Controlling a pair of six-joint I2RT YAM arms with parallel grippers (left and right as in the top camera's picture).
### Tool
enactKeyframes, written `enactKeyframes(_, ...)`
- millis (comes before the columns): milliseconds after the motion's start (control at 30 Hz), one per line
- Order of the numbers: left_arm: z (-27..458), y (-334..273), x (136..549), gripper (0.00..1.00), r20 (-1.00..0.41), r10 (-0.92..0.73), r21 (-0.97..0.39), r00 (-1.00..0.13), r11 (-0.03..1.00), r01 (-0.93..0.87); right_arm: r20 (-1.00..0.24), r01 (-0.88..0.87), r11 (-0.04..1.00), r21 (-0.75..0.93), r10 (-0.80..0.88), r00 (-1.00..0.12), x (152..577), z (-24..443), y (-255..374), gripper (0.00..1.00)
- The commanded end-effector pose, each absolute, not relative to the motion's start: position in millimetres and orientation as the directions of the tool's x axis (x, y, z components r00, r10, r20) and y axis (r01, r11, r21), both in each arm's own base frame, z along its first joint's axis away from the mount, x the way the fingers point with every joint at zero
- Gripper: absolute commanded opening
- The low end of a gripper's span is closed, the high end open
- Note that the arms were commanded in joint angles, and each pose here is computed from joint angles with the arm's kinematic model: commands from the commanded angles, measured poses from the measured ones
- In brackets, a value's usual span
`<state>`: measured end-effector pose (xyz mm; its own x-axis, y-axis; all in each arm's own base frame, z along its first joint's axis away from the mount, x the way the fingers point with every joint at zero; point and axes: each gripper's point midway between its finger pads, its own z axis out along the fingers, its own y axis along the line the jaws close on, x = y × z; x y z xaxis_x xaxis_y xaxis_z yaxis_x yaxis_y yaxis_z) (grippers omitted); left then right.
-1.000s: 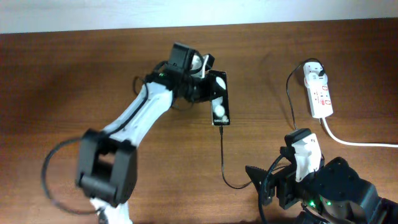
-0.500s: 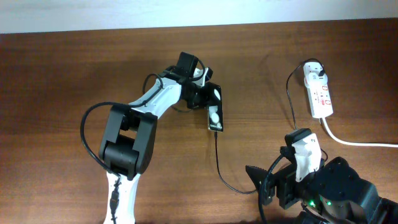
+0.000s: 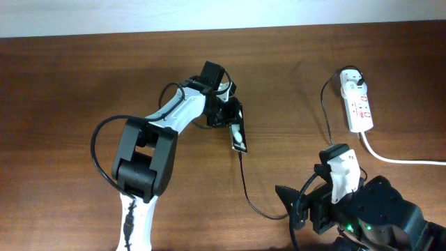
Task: Plug charger to phone and switch on socket
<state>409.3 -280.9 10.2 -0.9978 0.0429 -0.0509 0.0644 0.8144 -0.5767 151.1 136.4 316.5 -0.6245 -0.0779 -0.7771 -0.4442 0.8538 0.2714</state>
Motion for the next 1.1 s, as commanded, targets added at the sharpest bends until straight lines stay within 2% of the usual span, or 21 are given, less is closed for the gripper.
enactKeyframes(0,-16,-259,408,0.06,-0.062,0.033,-0.463,-0.998,0.884,0.058,-0.785,-0.436,0.859,0.269,-0.067,-0.616,153,321,135,0.99)
enactKeyframes(467,-18,-253,407,0.09,-0.059,0.028,-0.437,-0.998,0.898,0.051,-0.785,-0.436,0.859,0.269,-0.067,-0.616,153,321,135,0.99)
enactKeyframes(567,-18,-253,407,0.14,-0.058,0.028,-0.437,-0.998,0.898,0.051,-0.785,-0.436,0.859,0.269,-0.067,-0.616,153,321,135,0.99)
enactKeyframes(767,-21,-248,404,0.16,-0.048,0.024,-0.408,-0.999,0.912,0.042,-0.785,-0.436,0.859,0.269,-0.067,-0.616,153,321,135,0.99)
enactKeyframes(1067,-22,-247,402,0.35,-0.037,0.025,-0.405,-0.999,0.914,0.038,-0.785,-0.436,0.859,0.269,-0.067,-0.615,153,321,135,0.99)
